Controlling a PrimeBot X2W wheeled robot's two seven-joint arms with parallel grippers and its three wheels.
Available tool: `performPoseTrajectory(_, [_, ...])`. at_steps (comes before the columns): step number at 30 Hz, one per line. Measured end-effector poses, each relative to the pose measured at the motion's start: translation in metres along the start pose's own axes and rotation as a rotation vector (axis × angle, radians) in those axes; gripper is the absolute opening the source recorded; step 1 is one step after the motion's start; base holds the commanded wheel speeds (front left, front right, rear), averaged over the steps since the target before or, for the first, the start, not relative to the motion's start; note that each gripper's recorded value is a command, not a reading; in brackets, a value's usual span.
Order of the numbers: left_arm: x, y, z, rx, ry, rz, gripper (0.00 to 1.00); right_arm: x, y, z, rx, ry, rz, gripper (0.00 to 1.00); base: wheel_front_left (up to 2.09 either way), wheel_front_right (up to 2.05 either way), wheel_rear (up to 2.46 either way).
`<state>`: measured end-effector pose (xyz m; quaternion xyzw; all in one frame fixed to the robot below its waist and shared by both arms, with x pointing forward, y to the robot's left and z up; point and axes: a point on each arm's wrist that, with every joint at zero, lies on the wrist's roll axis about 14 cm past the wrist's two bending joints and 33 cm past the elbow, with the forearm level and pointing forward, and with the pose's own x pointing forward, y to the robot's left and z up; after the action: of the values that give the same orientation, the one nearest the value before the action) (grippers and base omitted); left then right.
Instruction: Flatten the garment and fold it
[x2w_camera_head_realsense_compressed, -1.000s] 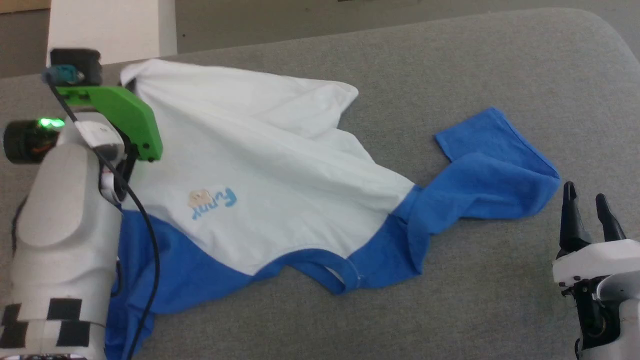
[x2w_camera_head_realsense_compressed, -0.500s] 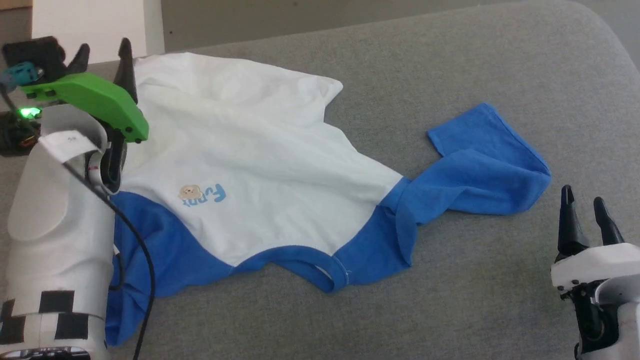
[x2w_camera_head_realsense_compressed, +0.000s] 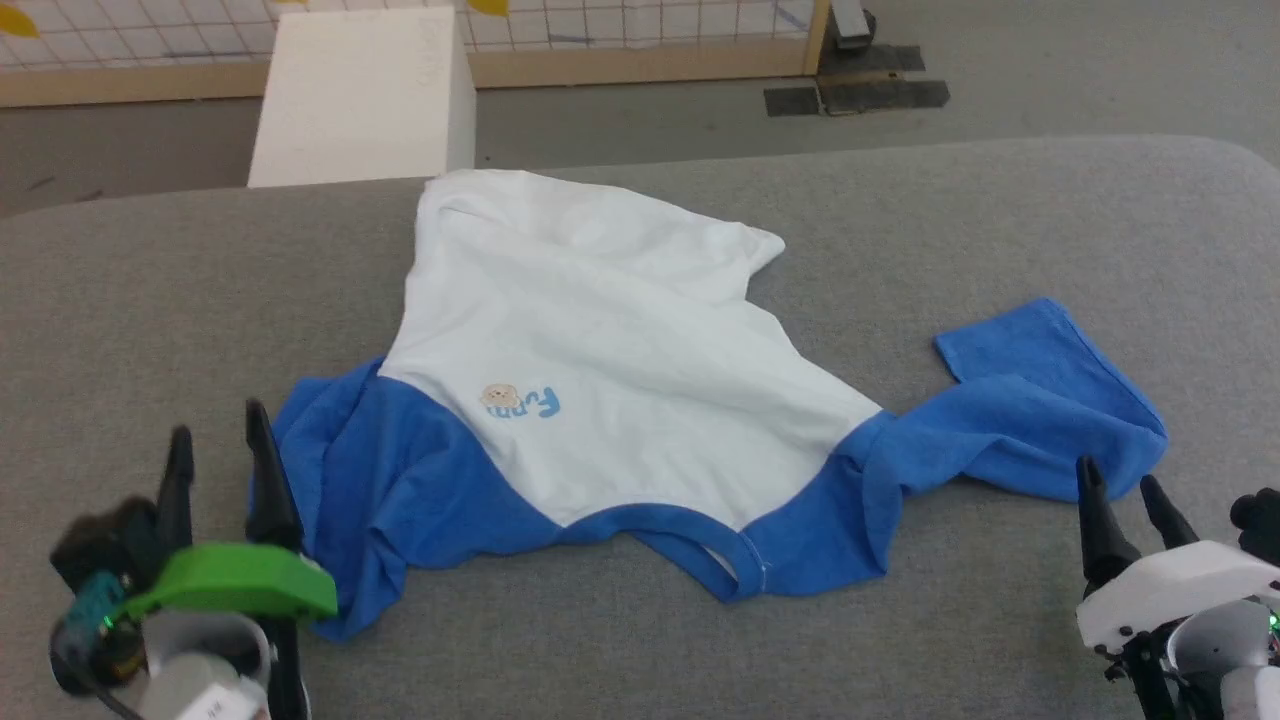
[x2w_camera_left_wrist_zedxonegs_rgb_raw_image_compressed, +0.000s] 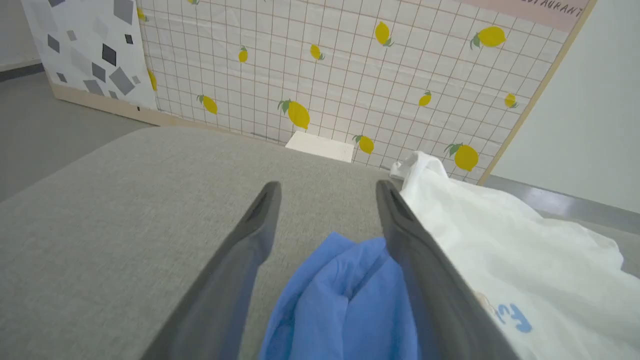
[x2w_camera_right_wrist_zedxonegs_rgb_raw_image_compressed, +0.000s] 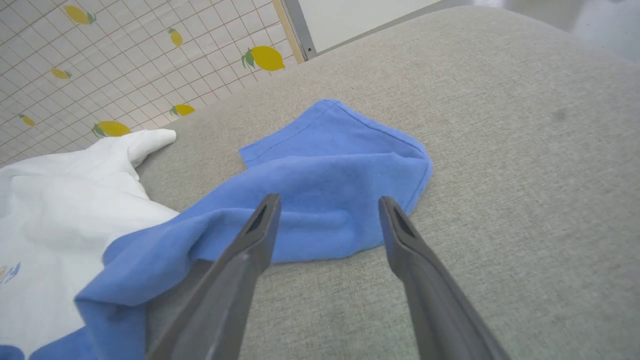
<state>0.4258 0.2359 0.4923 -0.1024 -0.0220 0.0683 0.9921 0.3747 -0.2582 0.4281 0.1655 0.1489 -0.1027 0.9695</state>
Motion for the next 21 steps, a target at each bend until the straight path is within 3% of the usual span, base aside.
performPoseTrajectory(4, [-0.050,0.013,-0.022,-0.042,0.073,0.084,1.00,-0.002,0.014,-0.007,-0.003,0.041,0.043,1.00,0.00,0.00,0.00])
performPoseTrajectory(10, [-0.071,0.023,-0.017,-0.078,0.080,0.138,1.00,0.000,0.054,-0.026,-0.053,0.177,0.155,1.00,0.00,0.00,0.00])
performPoseTrajectory(17, [-0.074,0.022,-0.012,-0.082,0.087,0.143,1.00,-0.002,0.121,-0.052,-0.320,0.424,0.317,1.00,0.00,0.00,0.00])
performPoseTrajectory(21, [-0.074,0.021,-0.017,-0.082,0.108,0.142,1.00,0.002,0.131,-0.058,-0.424,0.487,0.325,1.00,0.00,0.00,0.00])
